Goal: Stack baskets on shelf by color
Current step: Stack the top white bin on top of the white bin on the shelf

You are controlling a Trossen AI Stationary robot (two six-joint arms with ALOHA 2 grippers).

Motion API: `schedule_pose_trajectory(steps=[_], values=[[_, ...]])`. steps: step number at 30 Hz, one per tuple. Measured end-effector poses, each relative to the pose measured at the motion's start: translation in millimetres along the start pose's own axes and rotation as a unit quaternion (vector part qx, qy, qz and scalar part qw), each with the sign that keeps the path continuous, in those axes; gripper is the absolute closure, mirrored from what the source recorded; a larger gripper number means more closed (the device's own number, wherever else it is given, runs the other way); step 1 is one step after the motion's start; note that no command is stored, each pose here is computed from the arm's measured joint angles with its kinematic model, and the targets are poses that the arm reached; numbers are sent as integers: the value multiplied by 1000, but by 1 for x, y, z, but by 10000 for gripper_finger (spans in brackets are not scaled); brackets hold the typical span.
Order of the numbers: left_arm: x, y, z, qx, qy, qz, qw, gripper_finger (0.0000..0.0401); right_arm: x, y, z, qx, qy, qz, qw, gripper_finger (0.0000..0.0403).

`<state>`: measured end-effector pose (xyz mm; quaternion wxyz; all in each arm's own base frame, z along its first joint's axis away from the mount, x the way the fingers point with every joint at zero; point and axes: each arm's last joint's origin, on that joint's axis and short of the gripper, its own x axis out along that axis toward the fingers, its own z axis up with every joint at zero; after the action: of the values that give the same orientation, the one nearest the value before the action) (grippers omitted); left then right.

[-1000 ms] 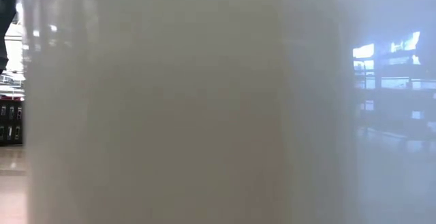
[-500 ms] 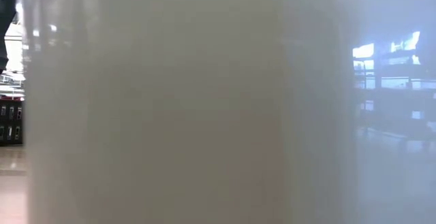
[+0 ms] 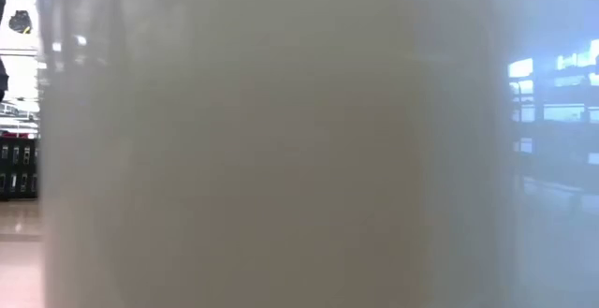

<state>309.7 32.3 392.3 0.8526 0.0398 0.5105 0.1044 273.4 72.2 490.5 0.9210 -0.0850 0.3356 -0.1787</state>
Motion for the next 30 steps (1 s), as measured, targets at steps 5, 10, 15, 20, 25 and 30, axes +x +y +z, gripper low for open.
schedule_pose_trajectory(steps=[5,10,15,20,25,30], values=[[-46,38,7,-46,-87,66,993,401,0,-2,-1,-7,-1,-27,1000,400],[-59,83,7,-75,-132,81,985,401,-6,-7,-1,-3,-10,-45,999,401],[-53,122,5,-87,-160,72,981,401,-8,-9,-2,10,-15,-52,998,401],[-29,149,3,-76,-131,83,985,401,-10,-11,-2,29,-19,-61,998,400],[13,163,9,-68,-90,62,992,401,-10,-12,-2,29,-17,-64,997,401],[58,172,20,-64,-69,55,994,401,-10,-12,-4,22,-9,-66,998,400]])
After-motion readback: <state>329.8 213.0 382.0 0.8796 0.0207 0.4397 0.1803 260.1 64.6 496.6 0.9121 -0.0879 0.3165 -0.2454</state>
